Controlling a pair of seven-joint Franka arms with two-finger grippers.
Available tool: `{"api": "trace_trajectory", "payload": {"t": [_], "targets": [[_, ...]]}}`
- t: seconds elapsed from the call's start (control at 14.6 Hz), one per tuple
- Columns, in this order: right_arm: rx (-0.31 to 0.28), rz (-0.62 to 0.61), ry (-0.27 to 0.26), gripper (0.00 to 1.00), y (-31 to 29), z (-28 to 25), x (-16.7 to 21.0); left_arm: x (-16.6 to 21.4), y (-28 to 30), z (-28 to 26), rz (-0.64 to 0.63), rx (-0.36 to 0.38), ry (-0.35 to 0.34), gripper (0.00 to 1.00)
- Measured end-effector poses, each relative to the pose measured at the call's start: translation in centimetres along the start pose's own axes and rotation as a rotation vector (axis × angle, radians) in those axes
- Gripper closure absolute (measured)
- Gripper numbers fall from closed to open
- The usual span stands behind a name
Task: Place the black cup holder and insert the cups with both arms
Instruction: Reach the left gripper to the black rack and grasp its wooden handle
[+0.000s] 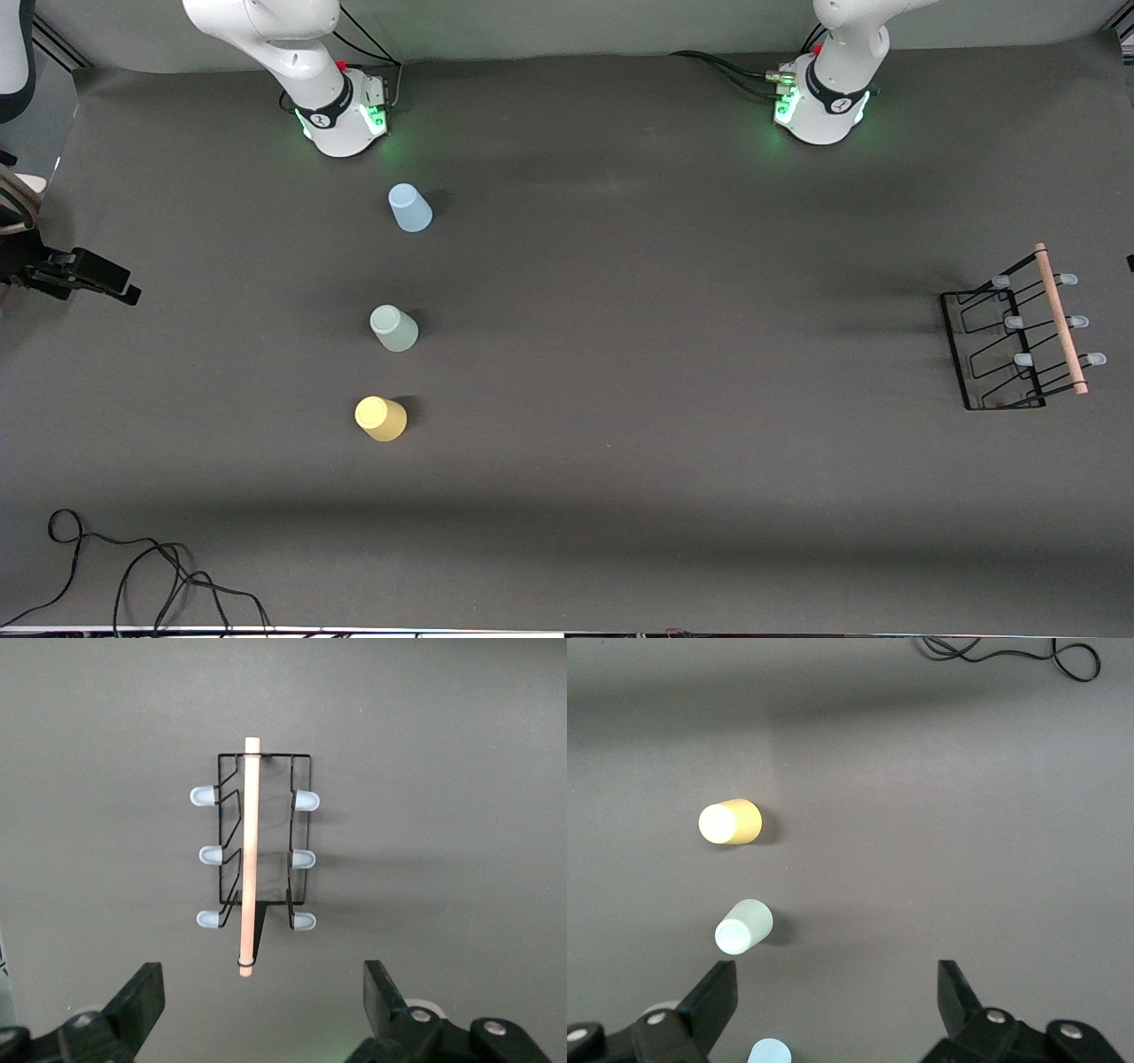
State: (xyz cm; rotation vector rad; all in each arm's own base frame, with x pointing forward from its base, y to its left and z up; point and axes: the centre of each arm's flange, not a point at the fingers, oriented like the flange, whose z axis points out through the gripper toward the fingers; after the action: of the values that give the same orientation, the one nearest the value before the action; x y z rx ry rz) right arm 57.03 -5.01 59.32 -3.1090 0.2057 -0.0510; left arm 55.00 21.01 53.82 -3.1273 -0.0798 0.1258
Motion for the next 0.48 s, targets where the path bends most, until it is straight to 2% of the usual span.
{"api": "trace_trajectory", "payload": {"t": [0.48], "targets": [[-0.001, -0.001, -0.013, 0.0, -0.1, 0.7, 0.3, -0.7, -2.6, 9.8, 0.029, 0.014, 0.042, 0.0]]}}
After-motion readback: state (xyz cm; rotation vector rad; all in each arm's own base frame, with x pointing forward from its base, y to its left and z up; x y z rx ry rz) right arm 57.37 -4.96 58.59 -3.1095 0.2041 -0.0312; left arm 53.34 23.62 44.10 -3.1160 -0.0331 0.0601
